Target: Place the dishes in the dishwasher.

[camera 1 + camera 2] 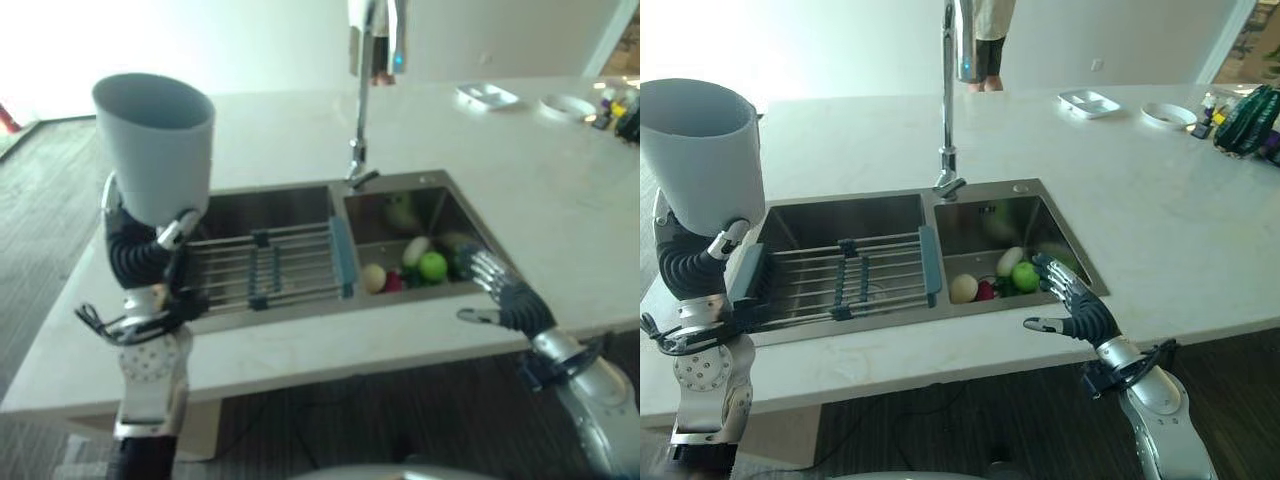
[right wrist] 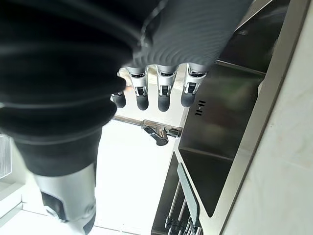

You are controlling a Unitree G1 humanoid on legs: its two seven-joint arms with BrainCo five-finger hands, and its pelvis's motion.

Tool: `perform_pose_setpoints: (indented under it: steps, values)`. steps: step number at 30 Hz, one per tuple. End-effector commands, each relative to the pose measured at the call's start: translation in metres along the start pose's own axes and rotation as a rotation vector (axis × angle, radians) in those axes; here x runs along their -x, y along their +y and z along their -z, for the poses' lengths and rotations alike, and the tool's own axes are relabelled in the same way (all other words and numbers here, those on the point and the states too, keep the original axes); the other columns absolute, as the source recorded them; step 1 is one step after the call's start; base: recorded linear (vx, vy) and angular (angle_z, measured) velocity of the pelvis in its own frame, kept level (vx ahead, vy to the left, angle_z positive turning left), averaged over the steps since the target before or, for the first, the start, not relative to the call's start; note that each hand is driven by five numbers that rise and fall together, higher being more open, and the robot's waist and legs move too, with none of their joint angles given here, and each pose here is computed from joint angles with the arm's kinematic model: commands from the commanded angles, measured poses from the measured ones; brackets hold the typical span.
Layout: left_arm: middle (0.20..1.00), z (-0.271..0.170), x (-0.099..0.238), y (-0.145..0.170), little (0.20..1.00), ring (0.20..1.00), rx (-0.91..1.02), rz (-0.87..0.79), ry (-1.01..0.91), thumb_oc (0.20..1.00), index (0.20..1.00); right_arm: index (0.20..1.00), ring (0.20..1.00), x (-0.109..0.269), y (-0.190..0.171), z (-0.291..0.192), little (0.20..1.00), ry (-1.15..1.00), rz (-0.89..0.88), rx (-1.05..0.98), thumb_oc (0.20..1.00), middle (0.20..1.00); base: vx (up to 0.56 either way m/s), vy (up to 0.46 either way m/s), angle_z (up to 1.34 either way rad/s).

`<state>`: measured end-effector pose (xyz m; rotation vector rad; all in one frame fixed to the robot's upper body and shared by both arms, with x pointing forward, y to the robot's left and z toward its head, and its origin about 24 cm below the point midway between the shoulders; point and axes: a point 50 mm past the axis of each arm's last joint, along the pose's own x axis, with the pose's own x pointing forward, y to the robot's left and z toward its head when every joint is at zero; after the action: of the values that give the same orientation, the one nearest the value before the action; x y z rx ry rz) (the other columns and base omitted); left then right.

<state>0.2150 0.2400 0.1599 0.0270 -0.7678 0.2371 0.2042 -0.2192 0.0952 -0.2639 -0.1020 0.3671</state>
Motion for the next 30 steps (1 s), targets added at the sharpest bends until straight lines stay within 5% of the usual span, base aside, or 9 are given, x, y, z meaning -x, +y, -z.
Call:
perform_pose_setpoints:
  steps: [1, 12, 21, 30]
  values:
    - [0.2, -0.024, -0.018, -0.005, 0.2, 0.2, 0.032, 0.09, -0.147, 0.2, 0.2, 1.0, 1.0, -0.016, -0.007, -0.041, 1.0, -0.234, 0.044, 0.059, 1.0, 1.0, -0.07, 0.042, 0.14]
    - [0.2, -0.011, -0.017, -0.027, 0.2, 0.2, 0.149, 0.252, -0.035, 0.2, 0.2, 1.0, 1.0, -0.009, -0.027, -0.055, 1.0, -0.335, 0.26, 0.122, 1.0, 1.0, -0.16, -0.067, 0.69]
    - [0.2, -0.013, 0.003, -0.014, 0.2, 0.2, 0.26, 0.2, 0.039, 0.2, 0.2, 1.0, 1.0, 0.003, -0.036, -0.067, 1.0, -0.38, 0.299, 0.148, 1.0, 1.0, -0.22, -0.214, 0.93]
    - [0.2, -0.018, 0.004, -0.014, 0.2, 0.2, 0.355, 0.176, 0.014, 0.2, 0.2, 1.0, 1.0, 0.004, -0.041, -0.069, 1.0, -0.394, 0.336, 0.122, 1.0, 1.0, -0.3, 0.198, 0.96]
